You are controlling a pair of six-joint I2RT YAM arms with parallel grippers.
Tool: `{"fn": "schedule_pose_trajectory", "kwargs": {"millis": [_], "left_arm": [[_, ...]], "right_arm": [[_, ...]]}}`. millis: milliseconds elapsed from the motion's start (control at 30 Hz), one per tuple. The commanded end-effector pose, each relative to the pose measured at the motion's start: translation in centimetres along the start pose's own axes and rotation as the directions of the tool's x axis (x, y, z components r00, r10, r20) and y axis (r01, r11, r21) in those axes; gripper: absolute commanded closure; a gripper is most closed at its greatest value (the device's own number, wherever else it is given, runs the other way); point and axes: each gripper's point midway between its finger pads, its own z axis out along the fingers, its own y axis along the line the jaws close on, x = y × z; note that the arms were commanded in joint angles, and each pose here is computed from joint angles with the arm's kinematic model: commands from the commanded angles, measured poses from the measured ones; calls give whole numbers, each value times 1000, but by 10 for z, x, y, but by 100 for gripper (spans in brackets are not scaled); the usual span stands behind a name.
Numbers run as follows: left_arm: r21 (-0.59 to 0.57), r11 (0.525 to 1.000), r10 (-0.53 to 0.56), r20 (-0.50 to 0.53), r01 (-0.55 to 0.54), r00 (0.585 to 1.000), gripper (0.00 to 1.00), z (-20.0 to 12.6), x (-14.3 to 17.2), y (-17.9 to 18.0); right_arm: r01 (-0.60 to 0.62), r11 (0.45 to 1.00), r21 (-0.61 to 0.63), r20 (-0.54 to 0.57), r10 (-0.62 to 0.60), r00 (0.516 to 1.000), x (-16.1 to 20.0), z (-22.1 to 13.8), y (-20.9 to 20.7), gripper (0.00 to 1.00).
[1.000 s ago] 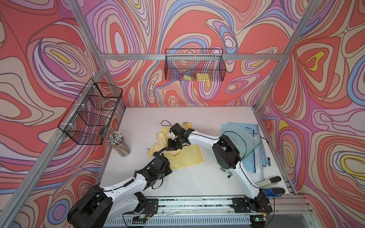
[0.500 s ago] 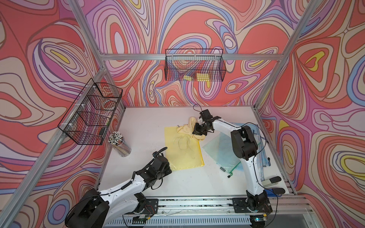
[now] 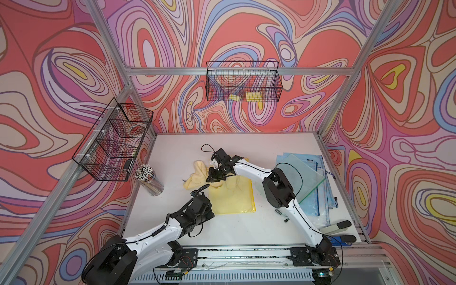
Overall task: Wipe the document bag
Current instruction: Wipe the dirt from the document bag.
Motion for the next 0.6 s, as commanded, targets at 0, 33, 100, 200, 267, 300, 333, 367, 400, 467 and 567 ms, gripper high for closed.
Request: {"fn": "schedule_pose_trajectory", "kwargs": {"millis": [0, 33, 100, 200, 267, 300, 333, 367, 400, 467, 567], "left_arm": [[-32, 999, 4, 1, -4, 1000, 100, -6, 2, 9], [-34, 999, 1, 6, 0, 1000, 100, -7, 2, 11], [-36, 999, -3, 11, 4, 1000, 100, -8, 3, 14], [-38, 999, -8, 16, 9, 1000, 100, -10, 3, 17], [-36, 999, -10, 17, 11, 1000, 100, -10, 4, 18], [-38, 999, -12, 18, 12, 1000, 100, -10, 4, 19], [-38, 999, -10, 17, 11, 1000, 100, -10, 4, 19], [-40, 999, -10, 17, 11, 1000, 100, -9, 4, 19], [-40, 999, -10, 17, 11, 1000, 100, -9, 4, 19], [-45, 999, -6, 14, 7, 1000, 100, -7, 4, 19], [-59, 998, 0, 4, 0, 1000, 100, -5, 4, 18]], "right_arm": [[-189, 971, 145, 62, 181, 981, -25, -32, -108, 100], [-219, 964, 150, 85, 208, 975, -32, -46, -125, 100], [-276, 946, 169, 125, 257, 958, -39, -73, -160, 100], [-350, 917, 192, 169, 320, 932, -40, -111, -206, 100], [-366, 911, 188, 180, 335, 925, -37, -127, -216, 100], [-359, 914, 189, 186, 325, 927, -36, -133, -213, 100], [-349, 920, 180, 186, 316, 930, -34, -135, -205, 100], [-327, 932, 157, 183, 298, 937, -32, -135, -190, 100], [-303, 942, 141, 176, 278, 944, -29, -132, -175, 100], [-218, 968, 125, 144, 199, 969, -19, -119, -129, 100], [-92, 991, 97, 81, 84, 993, 3, -91, -65, 100]]}}
